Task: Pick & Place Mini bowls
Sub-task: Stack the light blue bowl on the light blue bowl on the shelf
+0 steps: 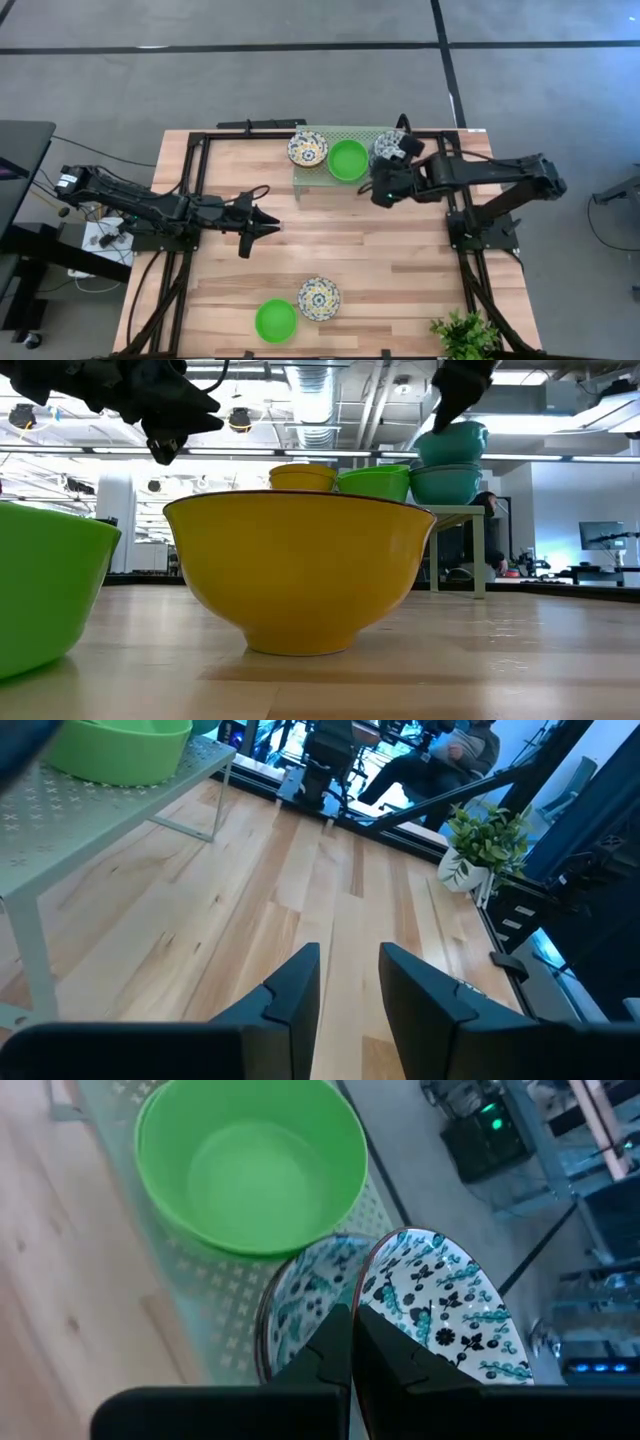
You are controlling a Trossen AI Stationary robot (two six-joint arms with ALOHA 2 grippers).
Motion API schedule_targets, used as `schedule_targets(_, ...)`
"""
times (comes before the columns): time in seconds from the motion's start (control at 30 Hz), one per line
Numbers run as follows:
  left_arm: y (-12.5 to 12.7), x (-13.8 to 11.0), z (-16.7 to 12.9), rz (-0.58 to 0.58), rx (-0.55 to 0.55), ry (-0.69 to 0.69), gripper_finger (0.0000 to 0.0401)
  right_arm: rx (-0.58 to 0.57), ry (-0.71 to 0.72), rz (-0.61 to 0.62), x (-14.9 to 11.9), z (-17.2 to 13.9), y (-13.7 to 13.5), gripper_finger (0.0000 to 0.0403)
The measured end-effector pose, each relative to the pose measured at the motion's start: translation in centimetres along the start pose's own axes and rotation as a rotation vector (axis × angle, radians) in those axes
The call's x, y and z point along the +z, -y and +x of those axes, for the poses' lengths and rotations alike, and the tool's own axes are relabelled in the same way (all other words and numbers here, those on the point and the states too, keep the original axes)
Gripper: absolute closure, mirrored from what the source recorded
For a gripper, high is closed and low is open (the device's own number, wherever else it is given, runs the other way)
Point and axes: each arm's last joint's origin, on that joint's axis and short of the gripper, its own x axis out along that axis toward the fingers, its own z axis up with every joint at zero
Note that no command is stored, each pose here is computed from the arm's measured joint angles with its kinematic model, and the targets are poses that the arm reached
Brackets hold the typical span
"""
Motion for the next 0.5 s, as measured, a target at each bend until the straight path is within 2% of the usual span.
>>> schedule_targets(0.2,0.0,0.0,0.0,-0.001,-0.001,0.003,0.0295,-0.009,0.009,0.009,0.3,1.2,0.4,0.0399)
schedule_targets(0.37,0.0,0.0,0.0,-0.001,-0.001,0.003,0.0295,0.062,-0.024,0.046,0.3,1.8,0.7,0.0391)
schedule_targets(0.5,0.0,0.0,0.0,-0.001,-0.001,0.003,0.0295,0.058,-0.068,0.063,0.4,3.0,0.5,0.0395)
